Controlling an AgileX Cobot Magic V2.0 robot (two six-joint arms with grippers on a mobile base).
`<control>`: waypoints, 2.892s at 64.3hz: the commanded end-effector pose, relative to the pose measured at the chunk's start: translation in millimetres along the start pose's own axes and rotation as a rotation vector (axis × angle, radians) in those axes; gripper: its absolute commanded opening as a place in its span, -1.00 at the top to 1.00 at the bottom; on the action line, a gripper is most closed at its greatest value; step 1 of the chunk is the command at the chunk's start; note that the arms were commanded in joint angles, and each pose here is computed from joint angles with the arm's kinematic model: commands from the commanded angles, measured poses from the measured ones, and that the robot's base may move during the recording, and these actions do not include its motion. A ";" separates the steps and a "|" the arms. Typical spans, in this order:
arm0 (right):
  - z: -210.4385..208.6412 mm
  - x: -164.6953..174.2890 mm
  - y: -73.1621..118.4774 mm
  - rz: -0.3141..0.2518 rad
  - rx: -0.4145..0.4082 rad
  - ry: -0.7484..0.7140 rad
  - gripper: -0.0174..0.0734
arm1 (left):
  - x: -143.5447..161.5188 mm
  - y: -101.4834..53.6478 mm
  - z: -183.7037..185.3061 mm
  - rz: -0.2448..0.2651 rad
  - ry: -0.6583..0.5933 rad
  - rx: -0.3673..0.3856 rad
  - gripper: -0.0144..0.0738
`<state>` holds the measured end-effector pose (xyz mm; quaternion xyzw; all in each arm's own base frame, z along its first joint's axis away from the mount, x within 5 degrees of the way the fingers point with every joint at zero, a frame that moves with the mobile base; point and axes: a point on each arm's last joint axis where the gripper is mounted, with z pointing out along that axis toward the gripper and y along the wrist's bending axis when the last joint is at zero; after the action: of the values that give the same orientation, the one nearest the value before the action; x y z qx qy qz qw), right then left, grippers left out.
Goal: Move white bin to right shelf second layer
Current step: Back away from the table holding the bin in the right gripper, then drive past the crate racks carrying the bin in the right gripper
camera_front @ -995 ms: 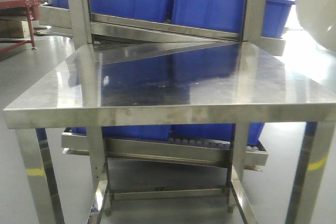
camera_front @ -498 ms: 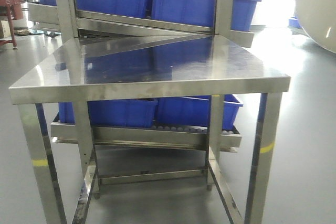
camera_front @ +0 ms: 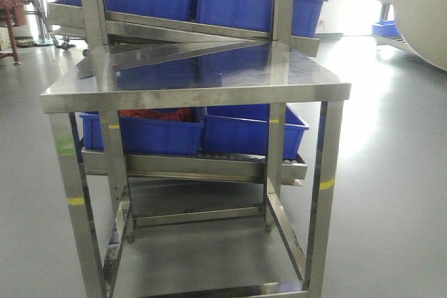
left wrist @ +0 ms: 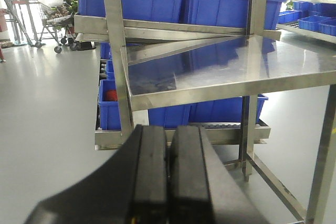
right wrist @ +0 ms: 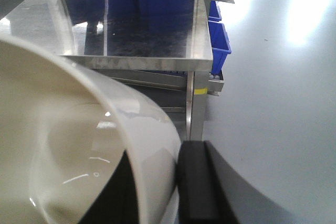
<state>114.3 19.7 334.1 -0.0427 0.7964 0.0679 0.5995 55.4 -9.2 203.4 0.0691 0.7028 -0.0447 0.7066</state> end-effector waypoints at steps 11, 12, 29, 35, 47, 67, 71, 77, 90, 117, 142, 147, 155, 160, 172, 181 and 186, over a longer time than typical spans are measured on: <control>-3.6 -19.6 1.1 0.004 -0.009 -0.133 0.49 | 4.0 0.0 0.3 -0.009 -0.062 0.000 0.48; -3.6 -19.6 1.1 0.004 -0.009 -0.133 0.49 | 4.0 0.0 0.3 -0.009 -0.062 0.000 0.48; -3.6 -19.6 1.1 0.004 -0.009 -0.133 0.49 | 4.0 0.0 0.3 -0.009 -0.062 0.000 0.48; -3.6 -19.6 1.1 0.004 -0.009 -0.133 0.49 | 4.0 0.0 0.3 -0.009 -0.062 0.000 0.48; -3.6 -19.6 1.1 0.004 -0.009 -0.133 0.49 | 4.0 0.0 0.3 -0.009 -0.062 0.000 0.48; -3.6 -19.6 1.1 0.004 -0.009 -0.133 0.49 | 4.0 0.0 0.3 -0.009 -0.062 0.000 0.48; -3.6 -19.6 1.1 0.004 -0.009 -0.133 0.49 | 4.0 0.0 0.3 -0.009 -0.062 0.000 0.48; -3.6 -19.6 1.1 0.004 -0.009 -0.133 0.49 | 4.0 0.0 0.3 -0.009 -0.062 0.000 0.48; -3.6 -19.6 1.1 0.004 -0.009 -0.133 0.49 | 4.0 0.0 0.3 -0.009 -0.062 0.000 0.48; -3.6 -19.6 1.1 0.004 -0.009 -0.133 0.49 | 4.0 0.0 0.3 -0.009 -0.062 0.000 0.48; -3.6 -19.6 1.1 0.004 -0.009 -0.133 0.49 | 4.0 0.0 0.3 -0.009 -0.062 0.000 0.48; -3.6 -19.6 1.1 0.004 -0.009 -0.133 0.49 | 4.0 0.0 0.3 -0.009 -0.062 0.000 0.48; -3.6 -19.6 1.1 0.004 -0.009 -0.133 0.49 | 4.0 0.0 0.3 -0.009 -0.062 0.000 0.48; -3.6 -19.6 1.1 0.004 -0.009 -0.133 0.49 | 4.0 0.0 0.3 -0.009 -0.062 0.000 0.48; -3.6 -19.6 1.1 0.004 -0.009 -0.133 0.49 | 4.0 0.0 0.3 -0.009 -0.062 0.000 0.48; -3.6 -19.6 1.1 0.004 -0.009 -0.133 0.49 | 4.0 0.0 0.3 -0.009 -0.062 0.000 0.48; -3.6 -19.6 1.1 0.004 -0.009 -0.133 0.49 | 4.0 0.0 0.3 -0.009 -0.062 0.000 0.48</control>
<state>114.3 19.7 334.1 -0.0427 0.7964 0.0679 0.5995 55.4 -9.2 203.4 0.0691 0.7028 -0.0447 0.7066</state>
